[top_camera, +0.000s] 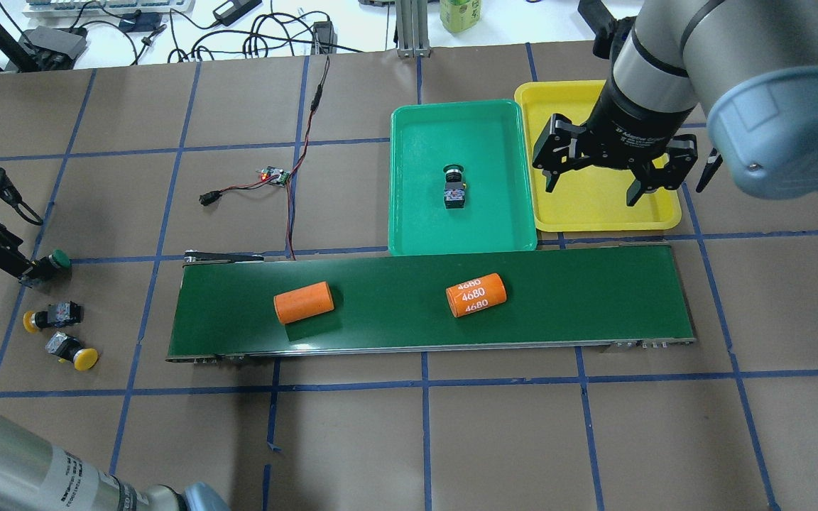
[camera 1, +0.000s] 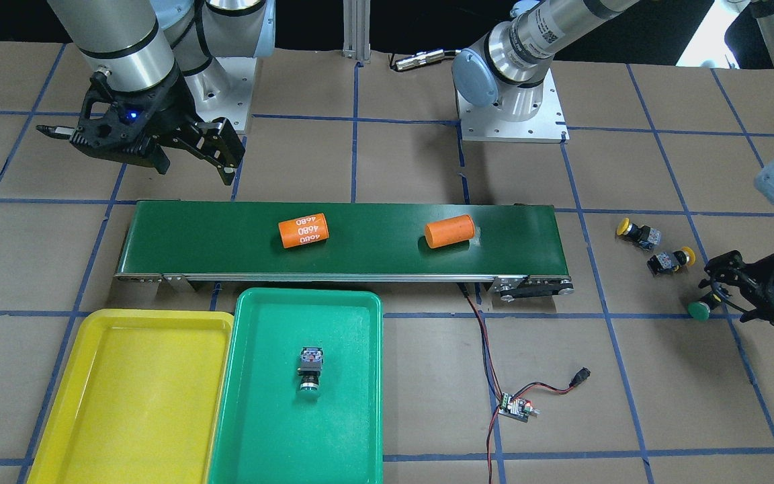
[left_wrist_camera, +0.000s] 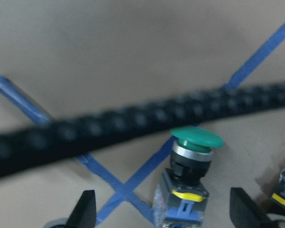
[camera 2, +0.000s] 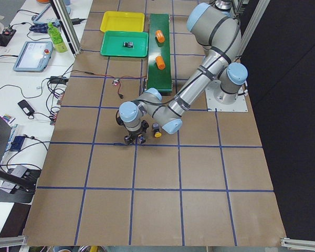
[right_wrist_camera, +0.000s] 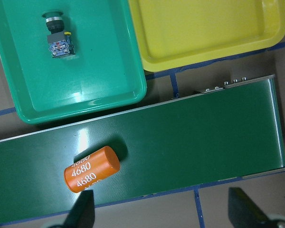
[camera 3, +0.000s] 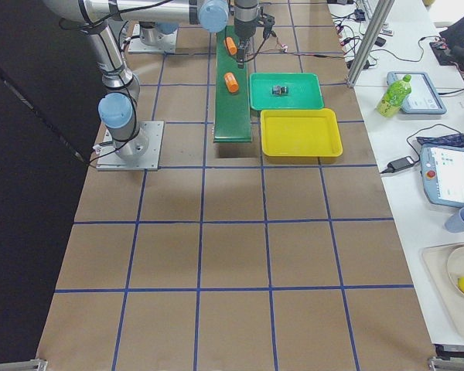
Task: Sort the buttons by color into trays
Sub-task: 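Grasp another green push-button from the table with the left gripper, then place the green button on the conveyor and open the left gripper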
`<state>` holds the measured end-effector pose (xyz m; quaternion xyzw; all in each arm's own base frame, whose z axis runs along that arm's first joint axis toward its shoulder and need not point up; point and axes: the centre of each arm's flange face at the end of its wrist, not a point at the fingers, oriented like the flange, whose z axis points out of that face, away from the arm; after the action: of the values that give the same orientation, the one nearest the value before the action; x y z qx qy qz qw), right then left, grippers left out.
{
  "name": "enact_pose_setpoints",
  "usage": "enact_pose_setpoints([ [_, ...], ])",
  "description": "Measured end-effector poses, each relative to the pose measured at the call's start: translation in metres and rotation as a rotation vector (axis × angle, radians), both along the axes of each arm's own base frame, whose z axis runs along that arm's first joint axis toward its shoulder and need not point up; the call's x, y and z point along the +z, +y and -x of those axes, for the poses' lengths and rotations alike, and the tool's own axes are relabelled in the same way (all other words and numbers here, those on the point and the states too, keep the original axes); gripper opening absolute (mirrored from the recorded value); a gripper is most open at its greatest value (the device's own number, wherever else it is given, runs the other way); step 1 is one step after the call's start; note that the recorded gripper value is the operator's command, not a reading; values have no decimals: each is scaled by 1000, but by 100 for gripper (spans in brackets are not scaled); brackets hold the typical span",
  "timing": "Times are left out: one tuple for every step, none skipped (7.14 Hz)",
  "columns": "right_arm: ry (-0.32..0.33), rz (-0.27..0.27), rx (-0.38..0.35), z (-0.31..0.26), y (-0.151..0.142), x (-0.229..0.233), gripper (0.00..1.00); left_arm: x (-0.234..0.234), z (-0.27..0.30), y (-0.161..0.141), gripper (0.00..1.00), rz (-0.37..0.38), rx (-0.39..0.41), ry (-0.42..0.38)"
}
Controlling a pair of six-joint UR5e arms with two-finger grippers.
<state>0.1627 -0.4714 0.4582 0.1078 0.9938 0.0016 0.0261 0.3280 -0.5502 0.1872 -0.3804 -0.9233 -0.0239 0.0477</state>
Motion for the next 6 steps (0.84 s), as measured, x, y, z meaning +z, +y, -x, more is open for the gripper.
enact_pose_setpoints([
  [0,0,1,0,0,0,100,-4,0,2,1,1,-1,7],
  [0,0,1,-1,0,0,100,-4,-1,2,0,13,-16,3],
  [-1,1,2,-1,1,0,100,-4,-2,1,0,27,-34,-6],
  [-2,2,2,-1,1,1,100,-1,-3,1,0,43,-43,-21],
  [-7,2,2,-2,1,1,100,12,1,0,0,52,-46,-35],
  [-10,2,1,-3,2,1,100,40,19,-2,0,48,-61,-35],
])
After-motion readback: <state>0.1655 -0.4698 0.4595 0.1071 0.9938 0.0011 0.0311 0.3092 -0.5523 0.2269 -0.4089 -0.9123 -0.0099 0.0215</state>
